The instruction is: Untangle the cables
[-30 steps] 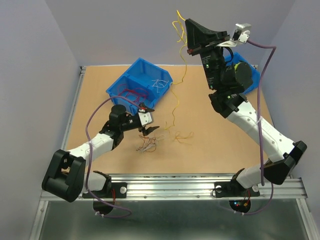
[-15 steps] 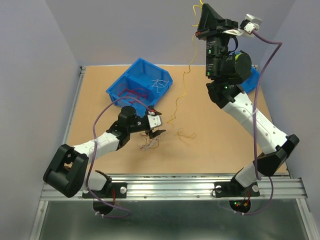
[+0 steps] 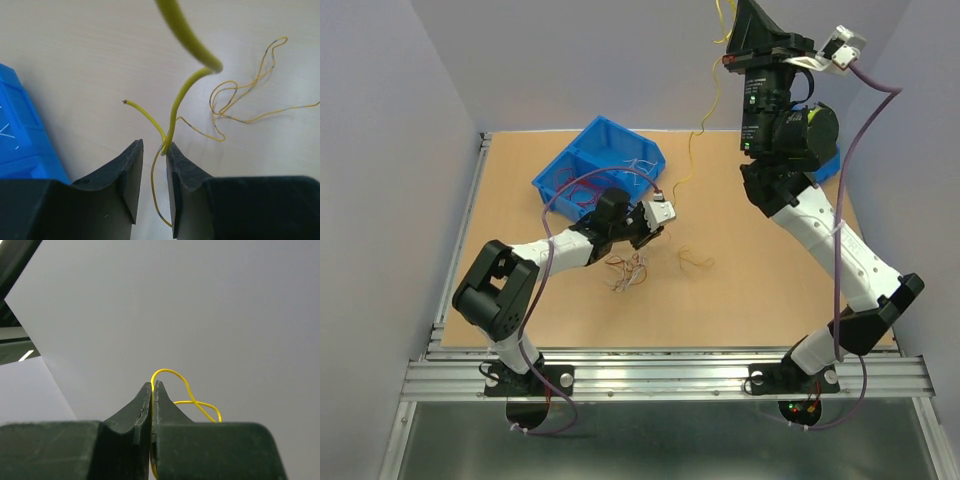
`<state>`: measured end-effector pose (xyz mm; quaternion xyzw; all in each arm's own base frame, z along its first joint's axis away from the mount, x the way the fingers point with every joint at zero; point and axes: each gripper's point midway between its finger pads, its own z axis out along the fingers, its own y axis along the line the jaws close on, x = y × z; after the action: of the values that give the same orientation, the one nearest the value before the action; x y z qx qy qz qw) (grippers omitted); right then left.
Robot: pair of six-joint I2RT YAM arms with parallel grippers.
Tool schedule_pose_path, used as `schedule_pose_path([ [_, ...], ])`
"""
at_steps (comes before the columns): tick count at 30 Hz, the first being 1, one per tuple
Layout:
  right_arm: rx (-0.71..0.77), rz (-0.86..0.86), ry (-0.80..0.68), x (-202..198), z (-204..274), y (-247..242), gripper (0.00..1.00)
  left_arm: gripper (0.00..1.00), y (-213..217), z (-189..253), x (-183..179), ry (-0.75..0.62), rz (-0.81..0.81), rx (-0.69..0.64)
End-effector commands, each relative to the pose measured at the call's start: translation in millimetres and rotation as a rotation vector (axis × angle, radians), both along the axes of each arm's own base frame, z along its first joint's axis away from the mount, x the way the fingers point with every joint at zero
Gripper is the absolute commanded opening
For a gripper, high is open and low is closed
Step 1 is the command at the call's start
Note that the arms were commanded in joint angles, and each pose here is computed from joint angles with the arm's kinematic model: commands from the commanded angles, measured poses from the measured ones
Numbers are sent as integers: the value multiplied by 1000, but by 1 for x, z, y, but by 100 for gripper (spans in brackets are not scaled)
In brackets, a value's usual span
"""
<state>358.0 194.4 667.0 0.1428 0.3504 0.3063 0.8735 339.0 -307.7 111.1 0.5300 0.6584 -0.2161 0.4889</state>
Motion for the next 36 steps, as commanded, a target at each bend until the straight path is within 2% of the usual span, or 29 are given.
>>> schedule_pose_path([
  [1,104,-47,-120,-41,51,-41,0,36,-1,6,8,37,52,13],
  [3,118,-67,-123,-48,56,-51,0,36,0,6,6,41,50,17],
  [6,164,-106,-135,-66,67,-75,1,26,4,3,7,60,66,34],
  [7,170,-114,-129,-65,66,-77,1,26,3,5,8,57,66,31],
  [10,215,-140,-151,-82,75,-97,0,0,7,5,10,78,77,20],
  [13,255,-208,-160,-94,79,-118,1,0,15,7,18,104,101,1],
  [18,325,-270,-179,-115,85,-148,0,0,41,7,29,246,110,-75],
  [22,353,-313,-193,-135,87,-169,0,0,69,15,41,265,160,-113],
  [25,348,-371,-185,-142,86,-181,1,0,86,42,45,166,215,-152],
  [27,353,-402,-176,-145,85,-187,0,0,104,51,59,104,342,-143],
  [30,369,-443,-157,-149,80,-198,1,0,146,81,77,19,522,-225],
  [36,423,-475,-157,-162,70,-215,1,0,186,126,72,-90,651,-376],
])
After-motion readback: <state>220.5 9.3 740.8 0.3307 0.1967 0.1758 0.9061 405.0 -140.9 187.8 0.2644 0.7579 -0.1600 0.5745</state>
